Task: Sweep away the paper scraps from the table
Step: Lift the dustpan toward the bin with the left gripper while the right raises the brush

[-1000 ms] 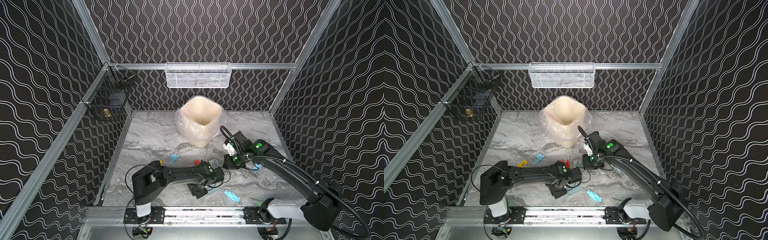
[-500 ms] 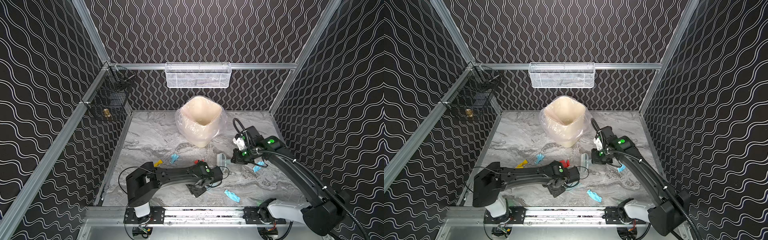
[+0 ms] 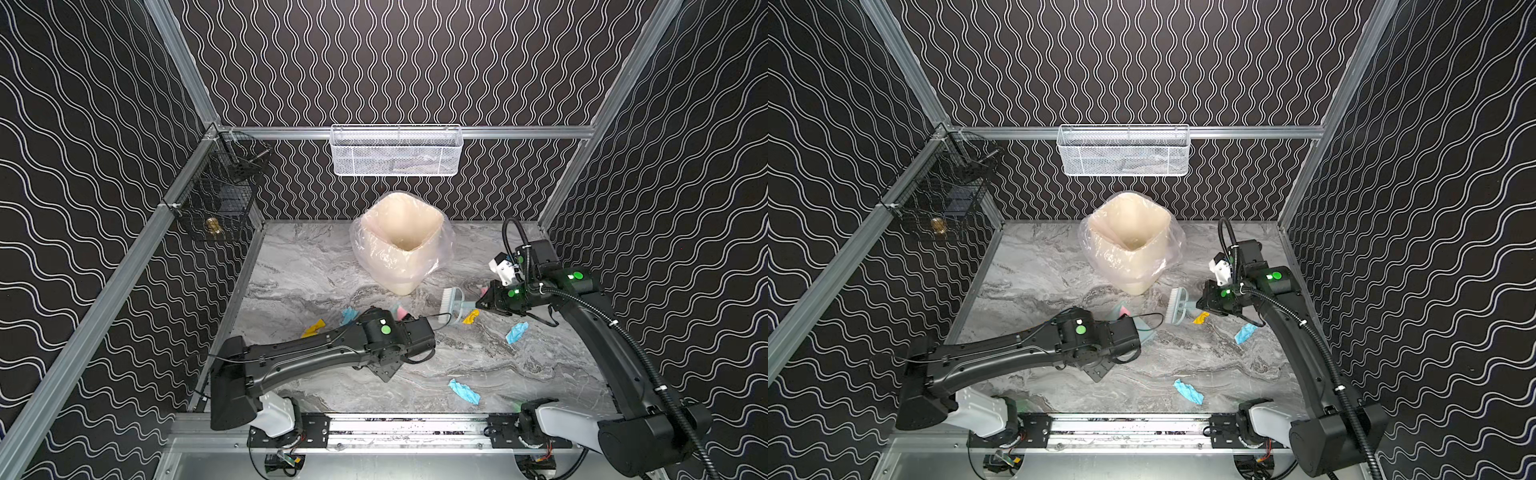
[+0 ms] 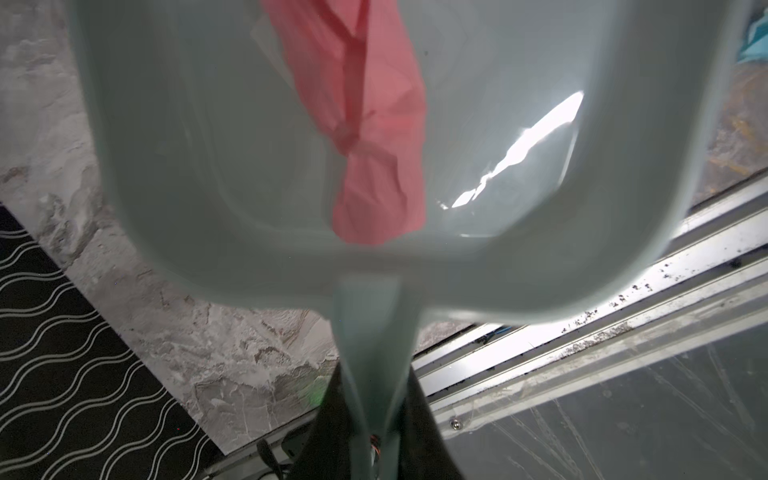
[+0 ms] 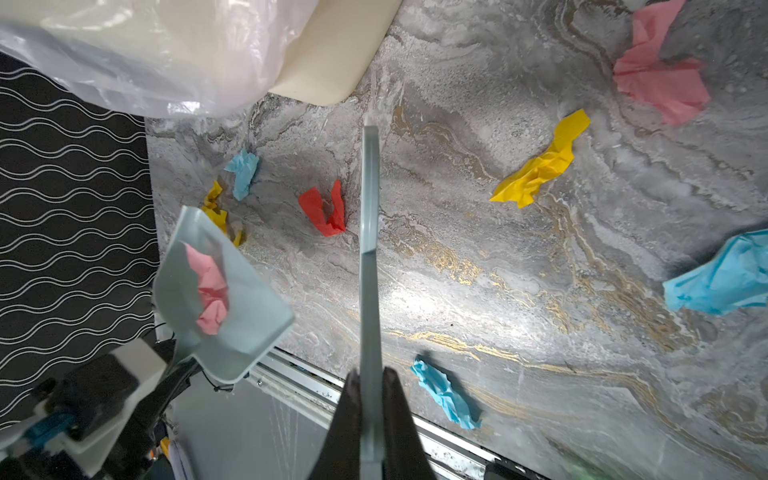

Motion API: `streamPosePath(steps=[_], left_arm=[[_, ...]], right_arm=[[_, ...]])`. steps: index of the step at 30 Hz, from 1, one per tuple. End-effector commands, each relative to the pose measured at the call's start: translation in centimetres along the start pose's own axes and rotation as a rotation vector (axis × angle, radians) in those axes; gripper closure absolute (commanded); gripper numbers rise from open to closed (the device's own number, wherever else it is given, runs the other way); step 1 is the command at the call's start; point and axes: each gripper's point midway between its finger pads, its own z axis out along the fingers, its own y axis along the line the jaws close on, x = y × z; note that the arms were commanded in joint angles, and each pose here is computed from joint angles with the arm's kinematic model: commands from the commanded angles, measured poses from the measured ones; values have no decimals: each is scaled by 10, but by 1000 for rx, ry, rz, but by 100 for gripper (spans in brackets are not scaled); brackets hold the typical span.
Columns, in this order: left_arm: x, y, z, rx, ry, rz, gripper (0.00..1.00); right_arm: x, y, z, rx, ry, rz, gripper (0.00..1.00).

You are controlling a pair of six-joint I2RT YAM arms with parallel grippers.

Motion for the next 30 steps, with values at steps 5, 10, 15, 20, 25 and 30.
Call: streamPosePath(steps=[5, 10, 15, 20, 25, 30], left_arm=[[23, 51, -26, -95, 43, -150, 100], [31, 80, -36, -103, 42, -237, 100], [35, 106, -44, -99, 41, -313, 100], [30, 143, -53, -141, 43, -362, 100], [17, 186, -60, -194, 17, -389, 100], [-3, 229, -66, -231, -12, -409, 100]], right_arm=[[-2, -4, -3, -108, 0, 58, 100], [-6, -14, -3, -102, -13, 86, 100], [-12, -15, -3, -107, -24, 105, 100], [-17, -14, -5, -109, -35, 107, 100], [-16, -14, -5, -110, -28, 113, 100], [-14, -12, -8, -112, -22, 119, 100]])
